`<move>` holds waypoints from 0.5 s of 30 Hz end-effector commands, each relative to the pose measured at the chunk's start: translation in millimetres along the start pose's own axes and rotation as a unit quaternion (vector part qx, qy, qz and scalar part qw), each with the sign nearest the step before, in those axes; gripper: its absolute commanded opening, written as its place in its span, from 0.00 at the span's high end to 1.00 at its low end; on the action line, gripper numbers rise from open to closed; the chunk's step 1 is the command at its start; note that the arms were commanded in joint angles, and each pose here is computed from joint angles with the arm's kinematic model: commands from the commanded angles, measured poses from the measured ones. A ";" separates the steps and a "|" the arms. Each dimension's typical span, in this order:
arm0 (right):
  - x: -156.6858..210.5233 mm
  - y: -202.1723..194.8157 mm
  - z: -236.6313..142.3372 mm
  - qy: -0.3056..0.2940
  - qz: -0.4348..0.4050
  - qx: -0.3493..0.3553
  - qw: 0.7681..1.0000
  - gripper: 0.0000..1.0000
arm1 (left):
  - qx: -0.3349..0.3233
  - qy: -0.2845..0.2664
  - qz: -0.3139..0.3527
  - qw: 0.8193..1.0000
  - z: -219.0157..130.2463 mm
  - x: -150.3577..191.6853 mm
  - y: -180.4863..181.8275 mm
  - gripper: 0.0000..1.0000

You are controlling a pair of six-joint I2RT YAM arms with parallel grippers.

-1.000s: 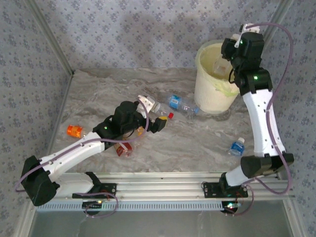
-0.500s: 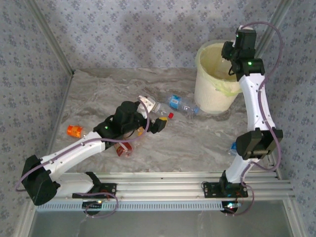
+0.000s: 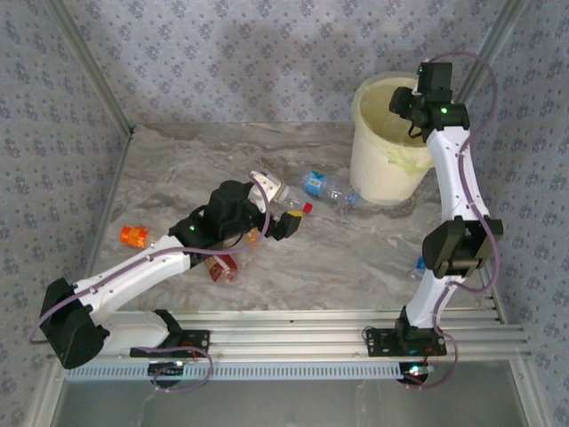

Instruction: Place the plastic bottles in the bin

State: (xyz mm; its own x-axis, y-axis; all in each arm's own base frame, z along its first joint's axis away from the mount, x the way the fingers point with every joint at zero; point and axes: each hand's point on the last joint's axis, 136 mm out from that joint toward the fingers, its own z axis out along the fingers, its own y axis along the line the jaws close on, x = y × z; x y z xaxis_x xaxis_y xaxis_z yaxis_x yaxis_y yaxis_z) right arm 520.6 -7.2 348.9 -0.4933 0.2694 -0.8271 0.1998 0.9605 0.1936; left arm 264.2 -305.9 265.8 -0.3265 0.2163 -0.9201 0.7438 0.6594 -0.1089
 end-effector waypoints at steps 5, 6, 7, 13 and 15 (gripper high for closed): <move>-19.0 3.9 -19.1 -0.020 0.005 -0.005 1.000 0.31 | 0.012 -0.021 -0.003 1.000 -5.9 -21.3 -5.0 0.00; -20.1 3.9 -21.1 -0.021 0.004 -0.005 1.000 0.29 | 0.012 -0.021 -0.003 1.000 -6.4 -21.4 -5.0 0.00; -20.4 3.5 -23.3 -0.022 0.003 -0.004 1.000 0.27 | 0.012 -0.021 -0.003 1.000 -6.9 -21.8 -5.0 0.00; -24.4 6.9 -47.0 -0.031 -0.015 -0.008 0.999 0.21 | 0.031 -0.021 0.002 0.999 -11.0 -23.9 -12.0 0.00; -21.8 8.1 -57.2 -0.030 -0.020 -0.012 0.999 0.19 | 0.047 -0.016 0.008 0.999 -13.3 -24.1 -18.2 0.00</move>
State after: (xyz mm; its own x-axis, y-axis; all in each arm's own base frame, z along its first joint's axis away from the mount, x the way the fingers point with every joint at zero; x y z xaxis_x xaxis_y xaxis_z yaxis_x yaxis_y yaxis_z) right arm 510.6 -4.8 365.2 -0.4874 0.2558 -0.8348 0.1879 0.9644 0.1858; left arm 259.6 -309.5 269.5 -0.3278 0.2197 -0.9189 0.7634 0.6345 -0.1206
